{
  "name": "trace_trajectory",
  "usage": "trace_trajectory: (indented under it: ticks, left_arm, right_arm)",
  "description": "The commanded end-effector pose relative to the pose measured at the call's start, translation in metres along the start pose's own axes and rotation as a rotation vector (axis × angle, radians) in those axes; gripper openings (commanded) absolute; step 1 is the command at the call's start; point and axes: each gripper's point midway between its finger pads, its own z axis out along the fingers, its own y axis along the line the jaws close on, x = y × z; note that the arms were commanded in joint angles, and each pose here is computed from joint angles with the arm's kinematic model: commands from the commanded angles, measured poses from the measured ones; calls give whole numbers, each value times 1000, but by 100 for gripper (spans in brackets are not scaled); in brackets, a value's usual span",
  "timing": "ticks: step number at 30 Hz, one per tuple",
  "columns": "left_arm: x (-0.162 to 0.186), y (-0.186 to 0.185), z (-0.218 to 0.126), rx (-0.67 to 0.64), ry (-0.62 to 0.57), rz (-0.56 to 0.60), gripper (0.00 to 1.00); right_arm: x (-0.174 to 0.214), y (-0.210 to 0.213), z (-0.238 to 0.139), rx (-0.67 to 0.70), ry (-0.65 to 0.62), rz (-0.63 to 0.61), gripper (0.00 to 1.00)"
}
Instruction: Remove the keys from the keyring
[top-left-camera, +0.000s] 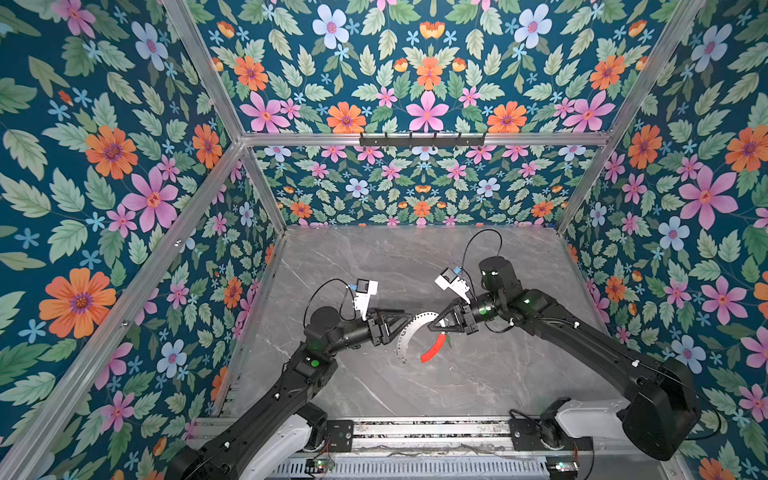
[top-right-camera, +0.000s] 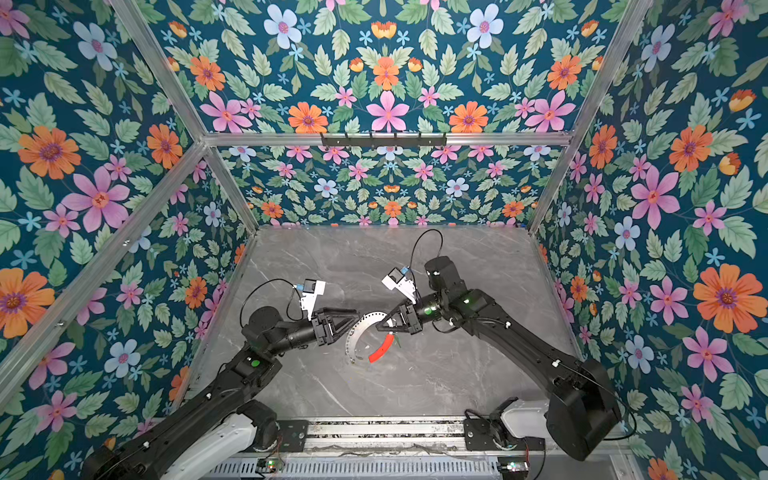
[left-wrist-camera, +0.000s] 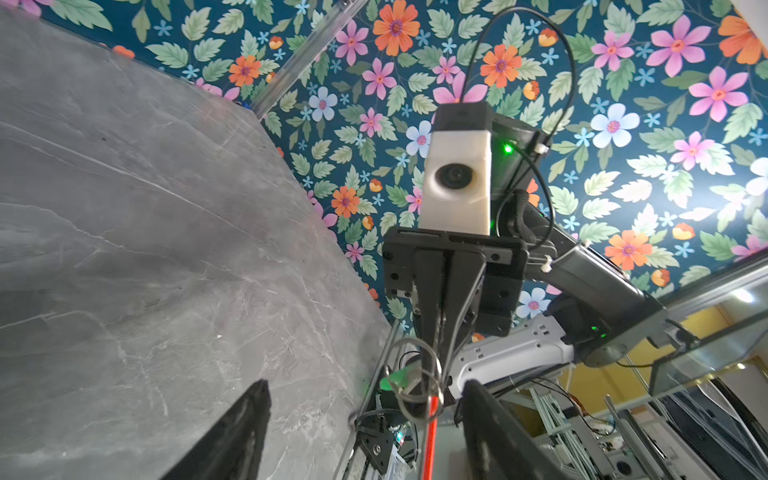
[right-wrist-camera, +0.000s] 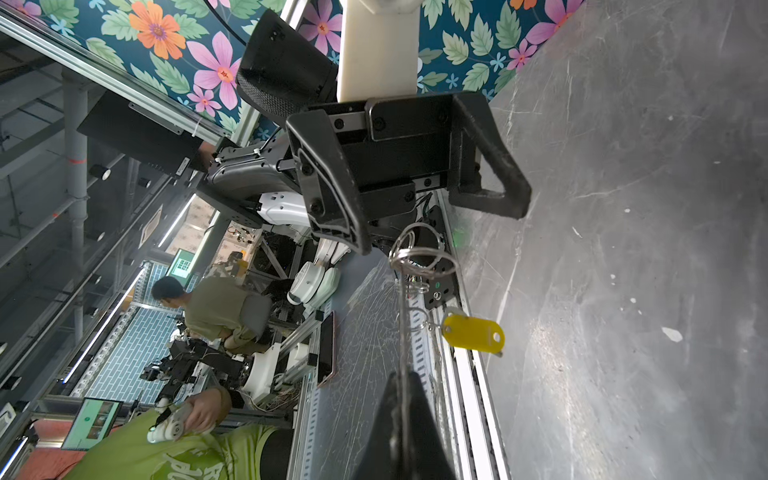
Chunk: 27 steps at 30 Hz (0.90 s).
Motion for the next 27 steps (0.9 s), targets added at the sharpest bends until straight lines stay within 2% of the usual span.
trace_trajectory:
  ticks: [1,7,10,20,27]
  left_arm:
    - [3,-17,-1,85,23,30,69]
    - [5,-25,-4,114,31,40,67]
    - [5,-28,-5,126,36,45,61]
    - [7,-27,-4,134,42,35,36]
    - [5,-25,-3,129,28,20,10]
  right_arm:
    - [-1,8,0,-43,16,-27,0]
    - [-8,8,-1,-63,18,-35,0]
    - [-10,5,-1,-65,19,-28,0]
    - [-15,0,2,-78,27,-5,0]
    - [-19,-4,3,-69,21,7,0]
